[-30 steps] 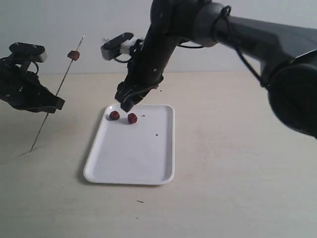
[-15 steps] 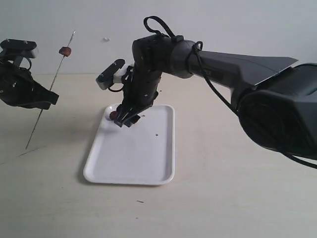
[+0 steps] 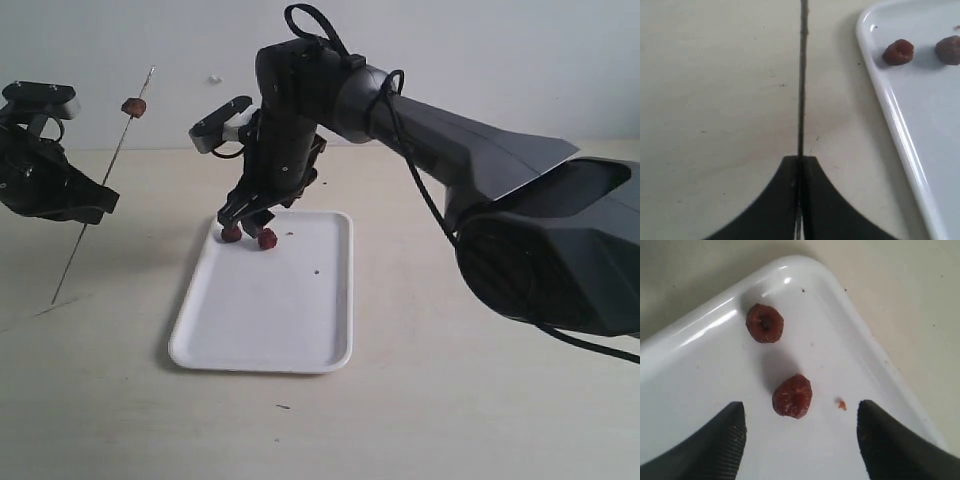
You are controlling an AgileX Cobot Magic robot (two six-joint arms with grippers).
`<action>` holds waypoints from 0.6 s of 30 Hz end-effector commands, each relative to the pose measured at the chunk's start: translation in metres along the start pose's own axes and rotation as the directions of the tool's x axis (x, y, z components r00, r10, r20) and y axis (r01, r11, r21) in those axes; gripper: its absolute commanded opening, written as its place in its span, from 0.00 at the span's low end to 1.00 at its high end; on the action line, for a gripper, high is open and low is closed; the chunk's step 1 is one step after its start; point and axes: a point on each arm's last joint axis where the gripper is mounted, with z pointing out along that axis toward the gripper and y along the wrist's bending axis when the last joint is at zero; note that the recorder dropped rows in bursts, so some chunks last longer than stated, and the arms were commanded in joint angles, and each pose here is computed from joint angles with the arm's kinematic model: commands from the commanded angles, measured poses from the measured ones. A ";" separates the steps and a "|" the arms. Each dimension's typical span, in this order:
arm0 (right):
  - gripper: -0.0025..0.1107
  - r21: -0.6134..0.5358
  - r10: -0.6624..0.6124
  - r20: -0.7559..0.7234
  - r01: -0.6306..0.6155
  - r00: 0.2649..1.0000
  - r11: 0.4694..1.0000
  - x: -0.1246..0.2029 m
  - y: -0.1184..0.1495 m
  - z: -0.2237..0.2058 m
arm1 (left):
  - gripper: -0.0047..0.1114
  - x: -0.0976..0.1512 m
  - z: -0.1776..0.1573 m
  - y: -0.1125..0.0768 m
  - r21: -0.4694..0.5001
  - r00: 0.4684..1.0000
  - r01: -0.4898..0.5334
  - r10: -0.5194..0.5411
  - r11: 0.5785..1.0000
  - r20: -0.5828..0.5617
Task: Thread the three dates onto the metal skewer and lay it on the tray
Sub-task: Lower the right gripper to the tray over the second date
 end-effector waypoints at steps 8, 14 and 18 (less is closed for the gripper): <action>0.56 0.007 0.015 -0.026 -0.015 1.000 1.000 0.002 -0.001 0.016 | 0.04 -0.001 -0.002 0.000 0.005 1.000 0.013 -0.013 1.000 0.005; 0.55 0.008 0.020 0.005 -0.020 1.000 1.000 0.000 -0.001 0.019 | 0.04 -0.001 -0.002 0.000 0.007 1.000 0.016 -0.016 1.000 0.006; 0.55 -0.007 0.027 0.009 -0.027 1.000 1.000 0.000 0.000 0.024 | 0.04 -0.001 -0.002 0.000 0.008 1.000 0.016 -0.016 1.000 0.005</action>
